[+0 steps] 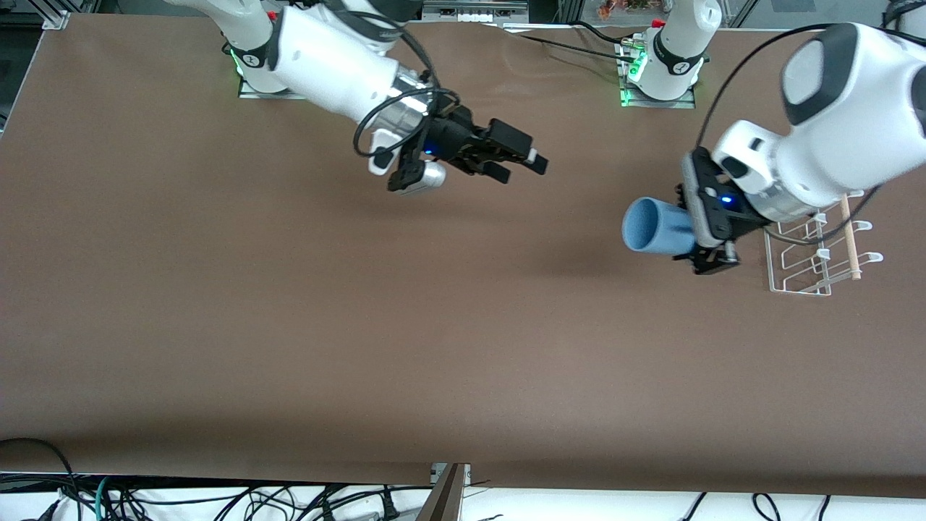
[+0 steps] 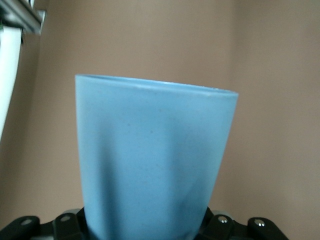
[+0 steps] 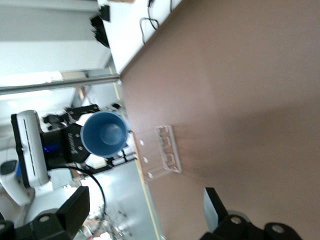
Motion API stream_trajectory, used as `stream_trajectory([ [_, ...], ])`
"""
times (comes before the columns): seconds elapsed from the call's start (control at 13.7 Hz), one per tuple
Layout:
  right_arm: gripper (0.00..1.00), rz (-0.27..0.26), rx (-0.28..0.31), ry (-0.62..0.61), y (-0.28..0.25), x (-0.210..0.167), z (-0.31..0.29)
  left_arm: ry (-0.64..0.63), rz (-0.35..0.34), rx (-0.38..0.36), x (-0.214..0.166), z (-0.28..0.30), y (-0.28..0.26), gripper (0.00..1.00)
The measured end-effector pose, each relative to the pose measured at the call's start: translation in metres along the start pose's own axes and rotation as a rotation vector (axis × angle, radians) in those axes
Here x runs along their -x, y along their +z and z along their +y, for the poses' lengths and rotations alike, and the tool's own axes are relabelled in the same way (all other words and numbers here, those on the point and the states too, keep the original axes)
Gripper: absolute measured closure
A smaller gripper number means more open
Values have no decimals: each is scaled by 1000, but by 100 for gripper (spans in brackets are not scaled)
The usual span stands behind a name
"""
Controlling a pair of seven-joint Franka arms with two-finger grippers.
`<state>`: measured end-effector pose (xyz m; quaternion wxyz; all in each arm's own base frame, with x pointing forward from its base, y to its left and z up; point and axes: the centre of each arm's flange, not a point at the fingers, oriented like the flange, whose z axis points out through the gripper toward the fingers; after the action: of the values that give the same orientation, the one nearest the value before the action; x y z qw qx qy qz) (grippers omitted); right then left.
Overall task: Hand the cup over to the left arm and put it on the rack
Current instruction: 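Open the right gripper and withdraw while the left gripper carries the cup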
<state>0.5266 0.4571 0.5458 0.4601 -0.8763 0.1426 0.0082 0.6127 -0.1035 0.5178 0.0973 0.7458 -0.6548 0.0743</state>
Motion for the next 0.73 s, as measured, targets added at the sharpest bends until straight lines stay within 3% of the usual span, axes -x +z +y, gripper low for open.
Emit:
stream_trajectory([
  [0.07,0,-32,51,-12,-12,-8,5,-7,-17,5,19,-5,-1,33],
  [0.22,0,-98,197,-34,-41,-26,25,-2,-132,-3,55,-13,-2,33],
  [0.44,0,-140,445,-79,-86,-45,57,32,-381,-11,89,-19,-2,33],
  [0.73,0,-157,723,-155,-141,-73,101,79,-710,17,125,-23,-3,33],
])
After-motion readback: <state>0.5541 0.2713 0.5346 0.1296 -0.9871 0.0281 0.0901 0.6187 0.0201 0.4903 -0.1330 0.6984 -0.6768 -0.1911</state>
